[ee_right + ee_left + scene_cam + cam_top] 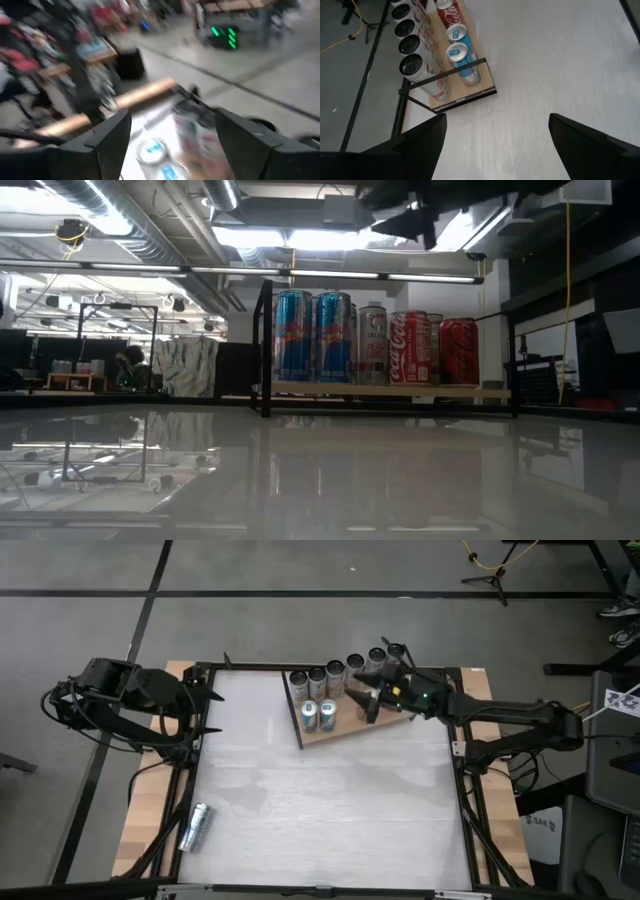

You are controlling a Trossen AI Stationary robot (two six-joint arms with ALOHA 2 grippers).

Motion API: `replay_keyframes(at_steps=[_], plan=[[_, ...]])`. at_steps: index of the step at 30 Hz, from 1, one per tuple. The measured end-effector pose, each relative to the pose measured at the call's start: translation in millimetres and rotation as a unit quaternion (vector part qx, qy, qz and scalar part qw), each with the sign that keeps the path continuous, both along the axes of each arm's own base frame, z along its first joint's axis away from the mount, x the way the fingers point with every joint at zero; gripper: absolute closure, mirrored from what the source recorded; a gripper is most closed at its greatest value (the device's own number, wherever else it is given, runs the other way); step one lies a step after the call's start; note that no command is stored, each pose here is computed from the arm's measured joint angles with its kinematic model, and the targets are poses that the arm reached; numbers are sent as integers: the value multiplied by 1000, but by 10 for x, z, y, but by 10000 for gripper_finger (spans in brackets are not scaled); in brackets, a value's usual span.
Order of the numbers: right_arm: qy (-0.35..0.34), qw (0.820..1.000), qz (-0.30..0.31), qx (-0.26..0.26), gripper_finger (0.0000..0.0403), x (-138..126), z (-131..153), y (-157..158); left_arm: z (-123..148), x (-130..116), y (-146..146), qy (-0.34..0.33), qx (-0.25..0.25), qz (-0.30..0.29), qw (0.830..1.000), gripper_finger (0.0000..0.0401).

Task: Place canned beverage on shelf
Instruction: Adjust the red black soda can on the shelf

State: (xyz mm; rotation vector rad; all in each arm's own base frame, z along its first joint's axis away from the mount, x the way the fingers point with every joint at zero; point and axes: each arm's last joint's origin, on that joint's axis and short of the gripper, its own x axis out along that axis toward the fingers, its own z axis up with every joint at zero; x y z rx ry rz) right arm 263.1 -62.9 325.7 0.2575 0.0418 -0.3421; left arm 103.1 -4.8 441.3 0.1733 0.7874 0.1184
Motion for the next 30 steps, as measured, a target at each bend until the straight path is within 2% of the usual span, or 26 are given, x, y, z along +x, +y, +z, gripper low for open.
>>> replay_keyframes(at_steps=[3,5,8,12,15,18,30], plan=[[87,996,-30,16,125,-20,166,-13,10,10,-1,-7,-1,0,1000,60],[151,987,-55,28,125,-18,288,-28,9,11,-1,-7,-1,0,1000,60],[238,963,-104,65,125,-7,394,-53,10,10,-1,-7,-1,0,1000,60],[305,935,-152,101,125,21,473,-127,9,11,-1,-7,-1,0,1000,60],[337,920,-159,124,125,97,404,-192,9,11,-1,-7,-1,0,1000,60],[350,914,-153,140,125,164,319,-263,9,11,-1,-7,-1,0,1000,60],[372,910,-127,135,125,238,232,-315,9,10,-1,-7,0,0,1000,60]])
